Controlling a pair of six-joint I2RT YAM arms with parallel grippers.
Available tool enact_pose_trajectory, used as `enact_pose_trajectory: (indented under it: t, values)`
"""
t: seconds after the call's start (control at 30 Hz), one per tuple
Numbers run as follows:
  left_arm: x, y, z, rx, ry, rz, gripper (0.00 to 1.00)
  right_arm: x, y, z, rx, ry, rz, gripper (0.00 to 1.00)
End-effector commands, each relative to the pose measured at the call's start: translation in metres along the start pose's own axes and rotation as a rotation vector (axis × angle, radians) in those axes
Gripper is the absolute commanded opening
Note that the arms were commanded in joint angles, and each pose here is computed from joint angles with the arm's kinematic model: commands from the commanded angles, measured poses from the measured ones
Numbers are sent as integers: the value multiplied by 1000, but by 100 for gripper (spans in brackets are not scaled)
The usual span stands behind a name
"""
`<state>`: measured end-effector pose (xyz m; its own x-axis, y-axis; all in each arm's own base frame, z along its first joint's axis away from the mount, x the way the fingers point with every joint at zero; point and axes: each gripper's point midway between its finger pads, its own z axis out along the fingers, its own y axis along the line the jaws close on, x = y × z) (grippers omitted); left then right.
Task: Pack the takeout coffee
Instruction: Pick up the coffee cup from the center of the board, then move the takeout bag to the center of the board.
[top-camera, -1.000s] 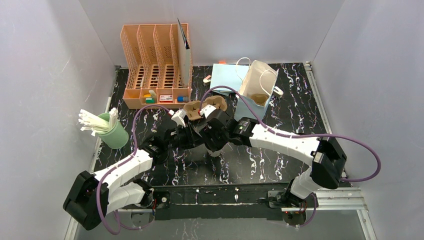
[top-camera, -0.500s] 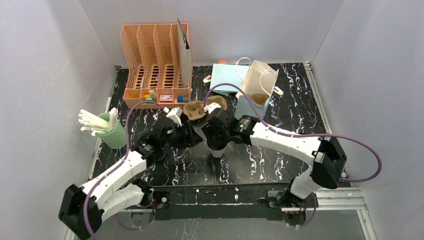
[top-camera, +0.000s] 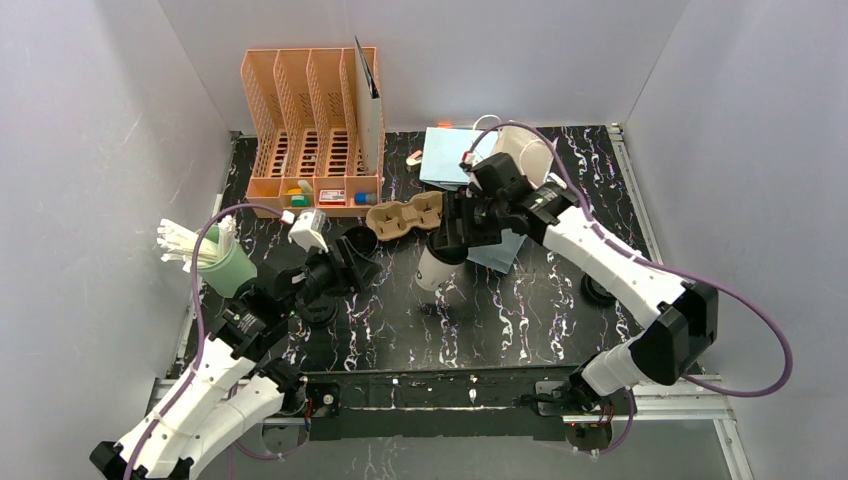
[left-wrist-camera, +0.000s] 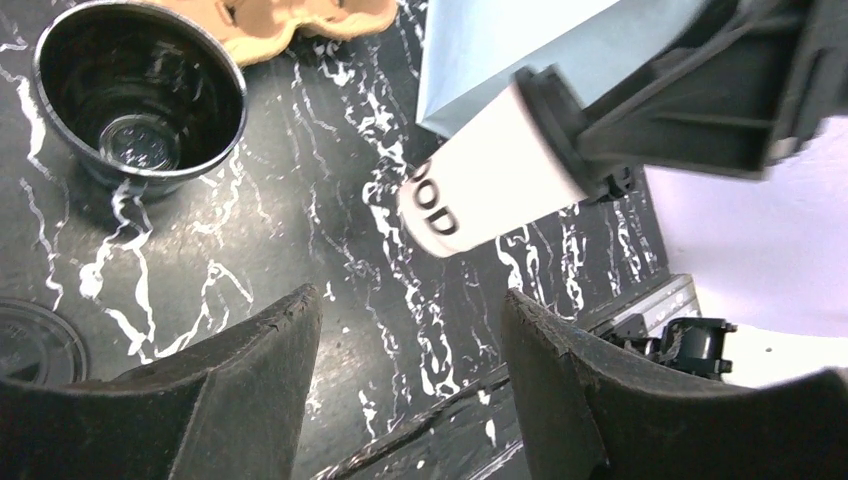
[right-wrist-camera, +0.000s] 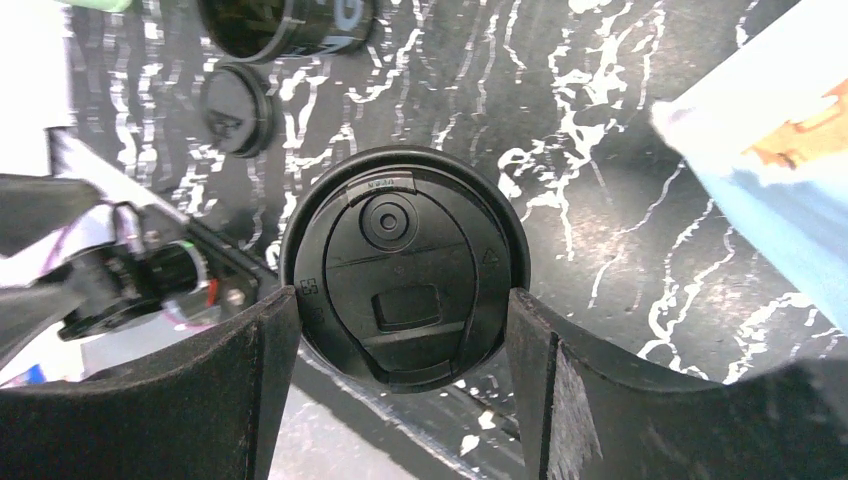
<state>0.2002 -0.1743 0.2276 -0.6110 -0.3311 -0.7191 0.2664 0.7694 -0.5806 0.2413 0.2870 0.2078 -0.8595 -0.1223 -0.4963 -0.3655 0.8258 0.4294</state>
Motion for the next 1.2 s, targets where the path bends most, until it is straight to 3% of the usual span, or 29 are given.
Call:
enact_pose_trajectory:
  t: [0.0, 0.17, 0.37, 0.5, 0.7, 0.83, 1.17]
  values:
    - [4, 16, -8, -70, -5, 7, 64, -22, 45, -46, -251, -54, 33, 49]
    - [1, 20, -11, -96, -4, 36, 64, -36, 61, -69, -320, -129, -14, 47]
    - [-12, 10, -1, -78, -12, 90, 64, -92, 72, -141, -269, -424, -147, 42]
    - [-30, -16, 15, 7, -9, 159, 66, -129, 61, -195, -126, -631, -190, 38]
    - [-61, -70, 52, 198, -24, 224, 79, -159, 9, -251, 200, -860, -147, 35]
    - [-77, -92, 88, 250, -13, 253, 81, -161, -23, -263, 382, -904, -103, 34]
    - [-104, -143, 184, 329, -27, 294, 79, -146, -42, -225, 454, -786, -82, 34]
